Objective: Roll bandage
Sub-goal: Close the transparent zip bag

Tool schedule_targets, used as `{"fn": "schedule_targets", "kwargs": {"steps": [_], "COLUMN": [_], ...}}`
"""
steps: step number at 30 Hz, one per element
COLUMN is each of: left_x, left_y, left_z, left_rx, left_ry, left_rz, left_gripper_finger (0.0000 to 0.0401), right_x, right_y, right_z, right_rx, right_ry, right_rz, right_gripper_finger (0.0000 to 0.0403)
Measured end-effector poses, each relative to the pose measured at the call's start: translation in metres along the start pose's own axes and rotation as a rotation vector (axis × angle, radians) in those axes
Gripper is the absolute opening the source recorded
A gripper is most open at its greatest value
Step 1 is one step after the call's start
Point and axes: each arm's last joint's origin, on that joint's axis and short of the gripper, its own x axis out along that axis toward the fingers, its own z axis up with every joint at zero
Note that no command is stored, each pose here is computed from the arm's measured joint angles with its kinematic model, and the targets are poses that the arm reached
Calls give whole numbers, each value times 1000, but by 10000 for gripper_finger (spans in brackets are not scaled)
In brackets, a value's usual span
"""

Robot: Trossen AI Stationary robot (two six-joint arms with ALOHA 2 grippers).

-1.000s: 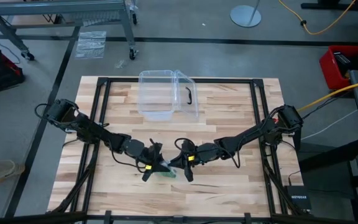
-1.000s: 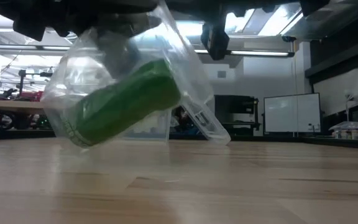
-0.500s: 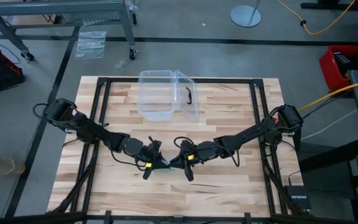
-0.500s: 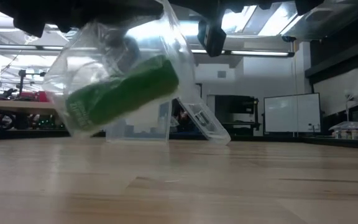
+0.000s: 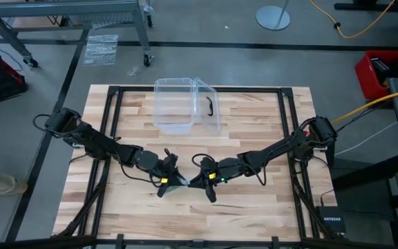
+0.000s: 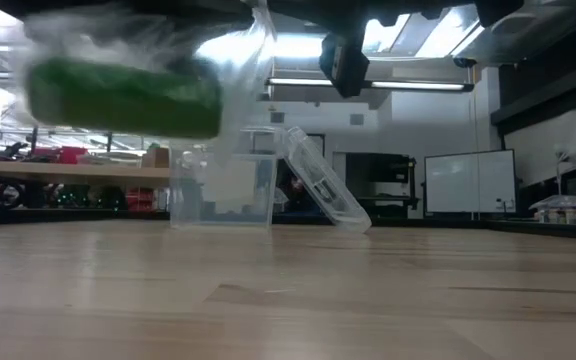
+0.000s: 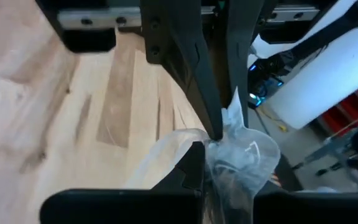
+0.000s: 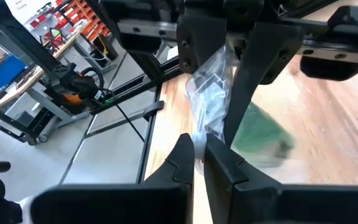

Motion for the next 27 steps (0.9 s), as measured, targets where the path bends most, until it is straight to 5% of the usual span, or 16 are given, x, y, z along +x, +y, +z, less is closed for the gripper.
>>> {"fn": "schedule_targets", "kwargs": {"steps": [6,18,27], "left_x": [0,0,0], "left_y": [0,0,4], "left_z": [-5,-5,-2], "left_rx": [-81,-63,-38], "left_ry": [50,50,39], "left_rz": [14,13,26], "left_gripper_finger": [19,125,126], "right_x": [0,0,0], "right_y": [-4,-7,-5], "right_z": [-2,-5,-3], "right_rx": [-7,-8,-6], "right_ry": [26,51,28], "right_rz": [-18,-45,-32], "right_gripper_finger": [18,18,18]}}
